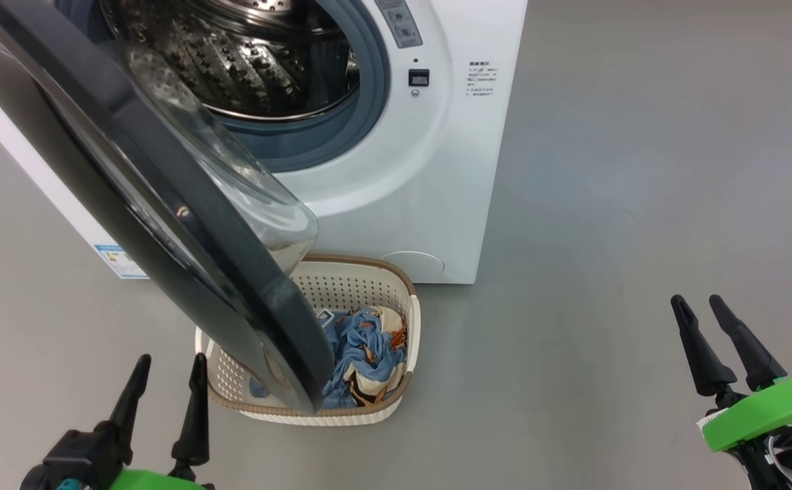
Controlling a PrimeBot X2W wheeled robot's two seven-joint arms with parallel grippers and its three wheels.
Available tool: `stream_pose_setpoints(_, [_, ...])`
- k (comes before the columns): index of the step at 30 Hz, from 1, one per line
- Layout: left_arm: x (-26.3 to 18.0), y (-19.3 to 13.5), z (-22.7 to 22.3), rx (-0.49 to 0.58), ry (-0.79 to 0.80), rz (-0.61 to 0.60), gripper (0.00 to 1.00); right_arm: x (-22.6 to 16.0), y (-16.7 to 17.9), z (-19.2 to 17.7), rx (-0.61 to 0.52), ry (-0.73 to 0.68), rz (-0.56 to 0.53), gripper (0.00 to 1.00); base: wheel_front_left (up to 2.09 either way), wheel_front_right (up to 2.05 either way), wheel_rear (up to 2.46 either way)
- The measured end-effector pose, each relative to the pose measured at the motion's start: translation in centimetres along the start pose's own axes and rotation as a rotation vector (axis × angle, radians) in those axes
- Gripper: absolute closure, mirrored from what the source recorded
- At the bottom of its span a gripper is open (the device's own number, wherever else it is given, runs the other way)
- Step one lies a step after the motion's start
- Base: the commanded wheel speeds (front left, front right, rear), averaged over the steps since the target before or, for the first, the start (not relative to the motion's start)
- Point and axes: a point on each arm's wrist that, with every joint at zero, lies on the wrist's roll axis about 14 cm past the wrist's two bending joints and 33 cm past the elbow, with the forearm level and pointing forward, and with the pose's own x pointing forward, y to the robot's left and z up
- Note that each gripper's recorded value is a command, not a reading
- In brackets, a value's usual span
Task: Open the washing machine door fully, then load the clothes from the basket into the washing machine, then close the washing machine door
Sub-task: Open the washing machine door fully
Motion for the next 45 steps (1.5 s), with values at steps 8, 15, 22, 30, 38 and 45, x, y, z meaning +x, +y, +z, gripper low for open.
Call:
stream_pose_setpoints(8, [-0.1,0.3,-0.2,0.001,0.005,0.011,0.0,-0.3,0.2,-0.7,-0.142,0.006,0.008,0.0,0.0,0.0,0.0])
stream_pose_setpoints(15, [0.0,0.5,-0.3,0.002,0.009,0.014,0.0,-0.9,0.0,-2.2,-0.189,0.043,-0.001,0.0,0.0,0.0,0.0])
stream_pose_setpoints(22, [0.3,0.6,-0.5,0.002,0.013,0.017,0.0,-1.4,-0.6,-3.0,-0.212,0.058,-0.028,0.0,0.0,0.0,0.0])
stream_pose_setpoints(30, [0.5,0.5,-0.4,0.002,0.01,0.013,0.0,-1.8,-0.6,-3.1,-0.218,0.055,-0.042,0.0,0.0,0.0,0.0])
stream_pose_setpoints(38, [0.4,2.6,1.2,-0.029,-0.045,0.084,1.0,-2.1,-0.5,-3.3,-0.221,0.059,-0.04,0.0,0.0,0.0,0.0])
stream_pose_setpoints(45, [0.7,4.7,8.9,-0.021,-0.285,0.147,1.0,-1.9,-0.5,-2.8,-0.232,0.047,-0.039,0.0,0.0,0.0,0.0])
